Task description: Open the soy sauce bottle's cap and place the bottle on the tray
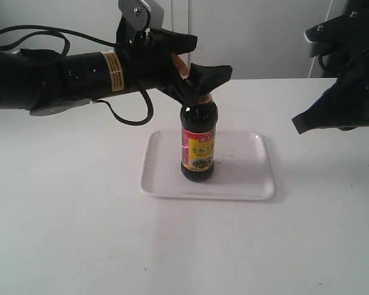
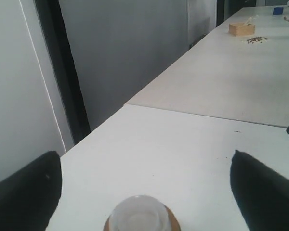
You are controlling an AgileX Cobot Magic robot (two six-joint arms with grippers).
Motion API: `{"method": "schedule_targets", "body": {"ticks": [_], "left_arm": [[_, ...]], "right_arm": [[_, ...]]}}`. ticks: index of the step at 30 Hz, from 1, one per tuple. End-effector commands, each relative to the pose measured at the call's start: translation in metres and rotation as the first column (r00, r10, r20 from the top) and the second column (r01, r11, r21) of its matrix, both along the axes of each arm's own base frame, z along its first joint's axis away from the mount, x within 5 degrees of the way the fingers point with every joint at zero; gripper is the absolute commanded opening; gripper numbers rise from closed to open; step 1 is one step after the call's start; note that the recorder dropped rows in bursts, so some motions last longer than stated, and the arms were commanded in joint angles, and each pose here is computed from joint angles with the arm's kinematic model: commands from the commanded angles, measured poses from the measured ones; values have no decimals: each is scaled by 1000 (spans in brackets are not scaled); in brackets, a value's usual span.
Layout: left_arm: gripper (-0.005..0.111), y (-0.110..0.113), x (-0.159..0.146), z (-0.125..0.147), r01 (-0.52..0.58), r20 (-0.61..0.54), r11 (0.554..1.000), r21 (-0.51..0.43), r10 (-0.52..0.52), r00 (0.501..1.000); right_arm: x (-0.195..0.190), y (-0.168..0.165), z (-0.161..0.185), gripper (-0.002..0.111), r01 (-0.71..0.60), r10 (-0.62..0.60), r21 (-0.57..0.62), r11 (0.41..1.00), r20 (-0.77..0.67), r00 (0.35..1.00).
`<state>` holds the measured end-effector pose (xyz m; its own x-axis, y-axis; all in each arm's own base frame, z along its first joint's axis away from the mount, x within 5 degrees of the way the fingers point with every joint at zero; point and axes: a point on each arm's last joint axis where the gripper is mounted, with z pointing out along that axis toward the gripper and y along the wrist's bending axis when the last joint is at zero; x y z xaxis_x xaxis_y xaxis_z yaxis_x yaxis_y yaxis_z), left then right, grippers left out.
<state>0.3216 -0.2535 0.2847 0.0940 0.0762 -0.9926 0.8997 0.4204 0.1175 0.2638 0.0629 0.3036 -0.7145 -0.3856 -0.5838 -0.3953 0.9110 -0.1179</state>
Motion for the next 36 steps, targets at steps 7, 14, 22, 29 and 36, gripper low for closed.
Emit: {"method": "schedule_targets", "body": {"ticks": [7,14,22,29,36], "left_arm": [[94,10,-12,36,-11,21,998,-55,12,1000],[93,20,-22,58,-61,23,998,-32,62,998],[54,31,-37,79,-86,72,996,30,83,994],[1,42,-44,94,-157,104,986,60,150,983],[0,55,-44,101,-282,153,952,116,264,952]], "right_arm": [[1,-2,2,0,3,-3,-2,1000,5,1000],[0,-2,2,0,3,-3,-2,1000,2,1000],[0,-2,2,0,4,-4,-1,1000,-1,1000],[0,-2,2,0,4,-4,-1,1000,-2,1000],[0,-2,2,0,4,-4,-1,1000,-1,1000]]}}
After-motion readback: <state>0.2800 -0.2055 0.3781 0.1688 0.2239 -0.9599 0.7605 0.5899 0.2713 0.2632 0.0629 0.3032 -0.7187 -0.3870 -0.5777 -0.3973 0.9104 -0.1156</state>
